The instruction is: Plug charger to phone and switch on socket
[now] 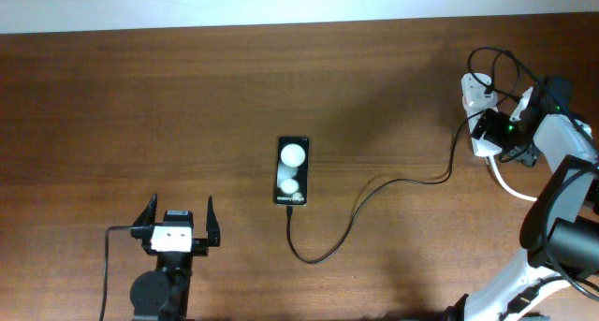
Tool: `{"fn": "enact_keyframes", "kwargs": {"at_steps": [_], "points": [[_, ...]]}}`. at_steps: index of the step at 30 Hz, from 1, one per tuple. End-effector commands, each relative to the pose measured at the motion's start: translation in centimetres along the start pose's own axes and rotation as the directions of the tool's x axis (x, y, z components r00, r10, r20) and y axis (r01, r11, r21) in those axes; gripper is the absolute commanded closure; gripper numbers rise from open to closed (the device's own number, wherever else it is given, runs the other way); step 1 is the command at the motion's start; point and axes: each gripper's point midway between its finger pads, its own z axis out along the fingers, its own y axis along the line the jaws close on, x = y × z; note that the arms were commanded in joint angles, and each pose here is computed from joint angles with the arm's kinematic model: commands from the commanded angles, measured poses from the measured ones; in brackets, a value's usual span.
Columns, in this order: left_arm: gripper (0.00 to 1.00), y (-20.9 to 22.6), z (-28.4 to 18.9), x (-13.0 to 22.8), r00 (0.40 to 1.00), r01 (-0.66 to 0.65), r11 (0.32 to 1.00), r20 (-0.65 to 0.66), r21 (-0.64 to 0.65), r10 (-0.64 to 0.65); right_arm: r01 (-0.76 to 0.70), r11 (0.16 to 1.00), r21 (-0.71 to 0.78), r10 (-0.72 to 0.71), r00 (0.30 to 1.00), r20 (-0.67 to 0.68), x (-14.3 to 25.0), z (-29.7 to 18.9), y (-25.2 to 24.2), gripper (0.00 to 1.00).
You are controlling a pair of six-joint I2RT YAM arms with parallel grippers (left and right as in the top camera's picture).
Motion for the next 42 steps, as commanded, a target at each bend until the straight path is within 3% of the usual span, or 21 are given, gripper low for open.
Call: {"fn": "enact_keyframes", "kwargs": {"at_steps": [1,23,36,42], "points": [[0.01,0.4,0.0,0.0,1.000,-0.016,1.000,0.001,-0.023,0.016,0.008,1.000,-0.004,-0.008,1.000,0.012,-0.1,-0.6,0.2,0.01],[0.01,0.4,0.0,0.0,1.000,-0.016,1.000,0.001,-0.023,0.016,0.009,1.000,-0.006,-0.009,1.000,0.026,-0.4,-1.0,0.3,0.01],[0.01,0.4,0.0,0.0,1.000,-0.016,1.000,0.001,-0.023,0.016,0.059,0.997,-0.047,-0.034,0.911,0.411,-5.7,-17.0,2.6,0.01],[0.01,0.4,0.0,0.0,1.000,-0.016,1.000,0.001,-0.023,0.016,0.086,0.995,-0.057,-0.051,0.889,0.455,-5.4,-19.2,3.7,0.01]]}}
